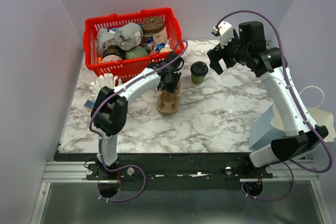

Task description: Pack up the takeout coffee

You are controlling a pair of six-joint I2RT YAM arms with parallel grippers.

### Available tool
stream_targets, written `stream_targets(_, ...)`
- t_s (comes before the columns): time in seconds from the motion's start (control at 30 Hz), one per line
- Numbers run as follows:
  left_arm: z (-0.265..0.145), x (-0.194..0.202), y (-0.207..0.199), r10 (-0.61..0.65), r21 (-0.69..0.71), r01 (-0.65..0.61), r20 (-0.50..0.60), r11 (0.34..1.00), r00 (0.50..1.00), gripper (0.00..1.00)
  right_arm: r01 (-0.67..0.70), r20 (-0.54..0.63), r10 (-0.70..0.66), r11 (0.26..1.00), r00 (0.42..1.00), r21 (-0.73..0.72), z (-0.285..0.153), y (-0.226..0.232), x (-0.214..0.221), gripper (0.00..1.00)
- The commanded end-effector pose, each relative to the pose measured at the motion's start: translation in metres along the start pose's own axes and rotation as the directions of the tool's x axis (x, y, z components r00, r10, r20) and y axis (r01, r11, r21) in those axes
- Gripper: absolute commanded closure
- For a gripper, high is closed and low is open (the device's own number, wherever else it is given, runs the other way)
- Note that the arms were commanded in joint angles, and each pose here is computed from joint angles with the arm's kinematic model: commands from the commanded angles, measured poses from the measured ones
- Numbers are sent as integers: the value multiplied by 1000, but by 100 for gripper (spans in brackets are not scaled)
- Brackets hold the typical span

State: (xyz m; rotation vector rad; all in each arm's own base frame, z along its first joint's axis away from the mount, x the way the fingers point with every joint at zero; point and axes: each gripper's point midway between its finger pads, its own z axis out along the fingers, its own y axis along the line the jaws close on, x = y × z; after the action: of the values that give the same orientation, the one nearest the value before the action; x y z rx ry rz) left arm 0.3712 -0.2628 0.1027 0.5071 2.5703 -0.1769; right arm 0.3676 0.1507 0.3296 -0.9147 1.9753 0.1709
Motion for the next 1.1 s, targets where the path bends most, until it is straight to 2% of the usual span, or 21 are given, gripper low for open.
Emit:
stream_targets(0.0, 8, -13, 15, -53, -58, 55, 32, 997, 998, 52, 20, 11, -20, 999, 1000, 29, -8, -5, -2, 0)
stream_targets(0.27, 15, -5, 7, -66, -17, 66, 1, 998, 998, 52, 24, 4, -24, 999, 1000, 33, -6, -6, 0, 0)
stream_targets(0.43, 17, -2, 7, -66, -10, 66, -11, 998, 998, 47, 23, 0, -23, 999, 1000, 30, -3, -6, -1, 0)
stream_targets(0.53, 2, -14, 2, -50, 31, 49, 28, 998, 998, 48, 23, 0, -23, 999, 1000, 28, -2, -6, -1, 0)
stream_targets(0.63, -27, -32, -2, -22, 68, 15, 111, 998, 994, 47, 22, -3, -22, 999, 1000, 23, -1, -5, 1, 0)
stream_targets(0.73, -54, -32, -3, 7, 97, -23, 169, 995, 986, 46, 21, -5, -21, 1000, 1000, 17, -2, -3, 2, 0)
stream_targets(0.83, -63, -11, 0, 35, 106, -51, 151, 993, 988, 47, 21, -2, -21, 1000, 1000, 13, -3, -2, 2, 0)
stream_targets(0.97, -55, 31, -1, 61, 146, -75, 98, 986, 993, 51, 22, 3, -22, 1000, 1000, 13, -2, -3, 0, 0)
stream_targets(1.07, -47, 45, -2, 58, 162, -70, 79, 984, 995, 57, 21, 13, -21, 1000, 1000, 14, -3, -4, -4, 0)
